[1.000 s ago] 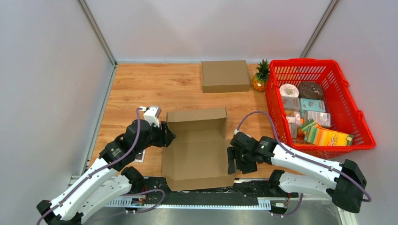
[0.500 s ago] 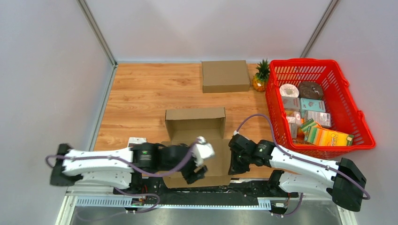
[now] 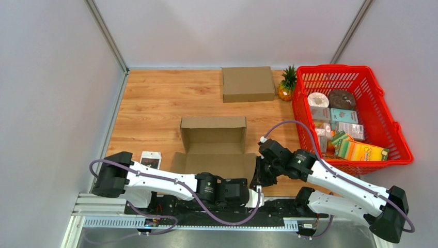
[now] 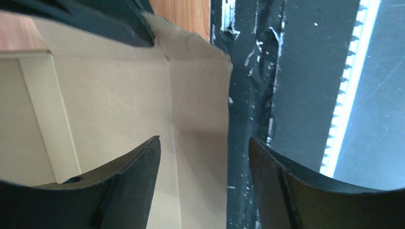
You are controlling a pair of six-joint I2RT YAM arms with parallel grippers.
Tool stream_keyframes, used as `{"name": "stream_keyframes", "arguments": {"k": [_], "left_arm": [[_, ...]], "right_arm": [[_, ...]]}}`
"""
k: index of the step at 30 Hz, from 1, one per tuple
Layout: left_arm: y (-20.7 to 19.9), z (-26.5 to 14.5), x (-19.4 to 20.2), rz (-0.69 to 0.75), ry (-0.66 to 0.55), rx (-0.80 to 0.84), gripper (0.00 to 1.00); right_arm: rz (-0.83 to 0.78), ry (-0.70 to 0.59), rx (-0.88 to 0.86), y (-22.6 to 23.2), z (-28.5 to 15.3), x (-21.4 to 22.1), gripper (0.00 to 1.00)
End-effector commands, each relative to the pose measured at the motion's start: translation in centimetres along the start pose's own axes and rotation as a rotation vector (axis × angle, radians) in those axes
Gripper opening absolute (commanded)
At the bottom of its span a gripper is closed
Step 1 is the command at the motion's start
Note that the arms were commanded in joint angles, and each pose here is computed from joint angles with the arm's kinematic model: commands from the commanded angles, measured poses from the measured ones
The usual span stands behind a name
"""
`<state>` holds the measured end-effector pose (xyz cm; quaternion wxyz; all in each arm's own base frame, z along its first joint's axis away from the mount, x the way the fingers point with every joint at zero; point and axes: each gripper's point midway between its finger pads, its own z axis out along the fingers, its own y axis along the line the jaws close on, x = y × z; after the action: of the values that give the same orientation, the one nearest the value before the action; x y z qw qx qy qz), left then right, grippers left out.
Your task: Fold the paper box
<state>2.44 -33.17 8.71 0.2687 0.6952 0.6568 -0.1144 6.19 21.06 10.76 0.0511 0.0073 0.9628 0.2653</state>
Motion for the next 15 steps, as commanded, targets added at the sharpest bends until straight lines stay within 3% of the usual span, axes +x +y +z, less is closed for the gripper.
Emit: {"name": "stream_keyframes", "arguments": {"k": [1,2,4,5,6,7,9,10,12,15], "left_arm": [[1.5,0.3,-1.3,0.055,0.019,-0.086,0.64],[1.8,0.3,-1.2,0.053,0.031,-0.107,0.56],[2.8,-0.3,-1.3,0.034,0.034,-0.159,0.38],[2.8,-0.6,-1.0,0.035,0.042,-0.159,0.30],[3.0,-1.0,-1.1,0.014,0.036,-0.168,0.25],[3.1,-1.9,-1.3,0.002,0.022,-0.169,0.13],[3.3,-3.3,-1.7,-0.049,0.001,-0.168,0.07],[3.7,-5.0,-2.5,-0.077,-0.033,-0.170,0.01],[4.0,-6.9,-3.6,-0.154,-0.084,-0.161,0.00],[4.8,-10.2,-5.4,-0.281,-0.179,-0.066,0.00]], "right_arm": [[-0.051,0.002,-0.071,1.8,-2.4,-0.1,0.02],[-0.064,-0.046,-0.050,1.6,-2.9,-0.9,0.06],[-0.081,-0.130,0.024,0.5,-4.3,-2.2,0.35],[-0.130,-0.260,0.024,1.5,-6.5,-4.6,0.46],[-0.157,-0.343,0.047,1.5,-7.9,-6.1,0.65],[-0.188,-0.407,0.055,1.9,-9.7,-7.2,0.74],[-0.241,-0.616,0.071,3.4,-15.7,-10.5,0.98],[-0.247,-0.655,0.129,2.6,-17.5,-10.9,1.00],[-0.209,-0.866,0.206,1.9,-23.6,-13.2,1.00],[-0.211,-0.983,0.245,0.9,-27.7,-13.6,1.00]]}}
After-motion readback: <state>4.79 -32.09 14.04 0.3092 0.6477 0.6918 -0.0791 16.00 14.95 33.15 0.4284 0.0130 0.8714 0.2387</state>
